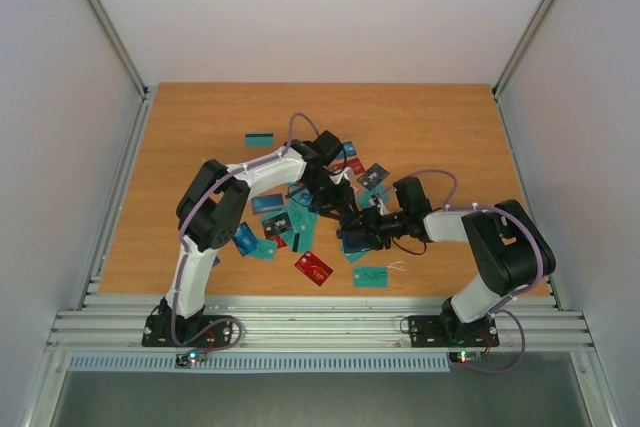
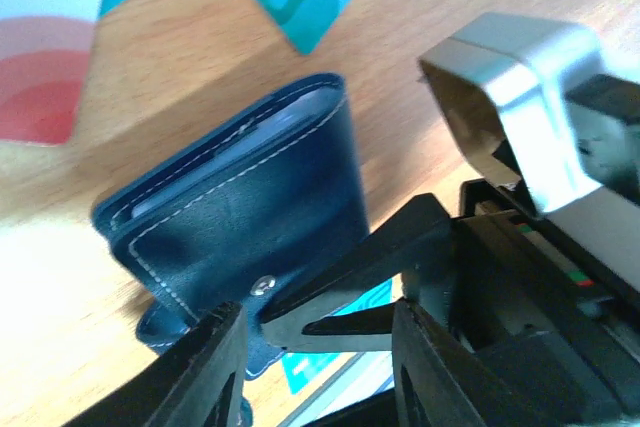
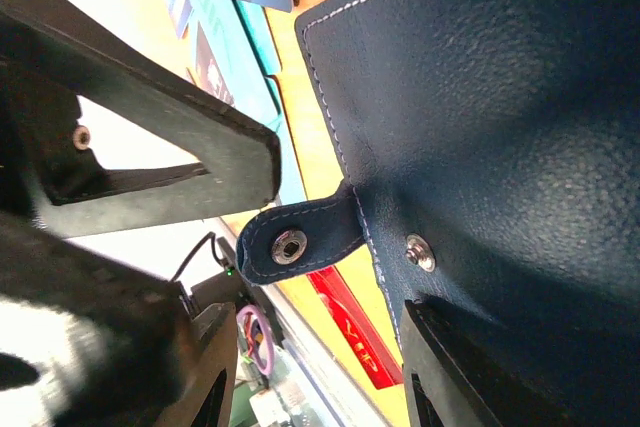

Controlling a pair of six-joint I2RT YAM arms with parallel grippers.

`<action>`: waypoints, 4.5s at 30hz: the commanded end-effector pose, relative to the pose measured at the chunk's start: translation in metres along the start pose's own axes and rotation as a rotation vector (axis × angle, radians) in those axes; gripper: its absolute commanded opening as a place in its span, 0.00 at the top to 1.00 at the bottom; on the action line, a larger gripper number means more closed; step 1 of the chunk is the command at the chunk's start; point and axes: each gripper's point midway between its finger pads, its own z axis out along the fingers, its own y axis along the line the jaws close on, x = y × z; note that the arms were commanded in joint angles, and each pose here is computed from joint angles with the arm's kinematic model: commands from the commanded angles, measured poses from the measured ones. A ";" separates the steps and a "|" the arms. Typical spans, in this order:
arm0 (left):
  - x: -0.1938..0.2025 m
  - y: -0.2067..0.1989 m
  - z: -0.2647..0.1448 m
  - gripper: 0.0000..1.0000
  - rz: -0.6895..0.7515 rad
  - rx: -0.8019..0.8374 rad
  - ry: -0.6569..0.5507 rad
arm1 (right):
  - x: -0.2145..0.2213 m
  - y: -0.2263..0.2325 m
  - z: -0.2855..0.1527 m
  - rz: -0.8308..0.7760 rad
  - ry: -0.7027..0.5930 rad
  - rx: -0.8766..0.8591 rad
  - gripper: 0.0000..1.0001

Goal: Put the credit cards into the card holder

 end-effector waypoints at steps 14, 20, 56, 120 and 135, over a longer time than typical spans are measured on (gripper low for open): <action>-0.008 0.043 0.019 0.89 0.064 -0.124 0.026 | -0.013 0.010 -0.017 -0.042 -0.063 0.163 0.57; -0.009 0.050 0.022 0.93 0.083 -0.155 0.032 | -0.014 0.019 -0.024 -0.077 -0.060 0.249 0.62; -0.008 0.051 0.018 0.94 0.095 -0.180 0.034 | -0.013 0.014 -0.001 -0.173 0.024 0.565 0.87; -0.013 0.015 0.022 0.89 0.224 -0.044 0.001 | -0.017 0.008 0.001 -0.189 0.021 0.590 0.99; -0.012 0.036 0.024 0.91 0.226 -0.140 0.014 | -0.017 0.010 -0.013 -0.213 0.002 0.642 0.99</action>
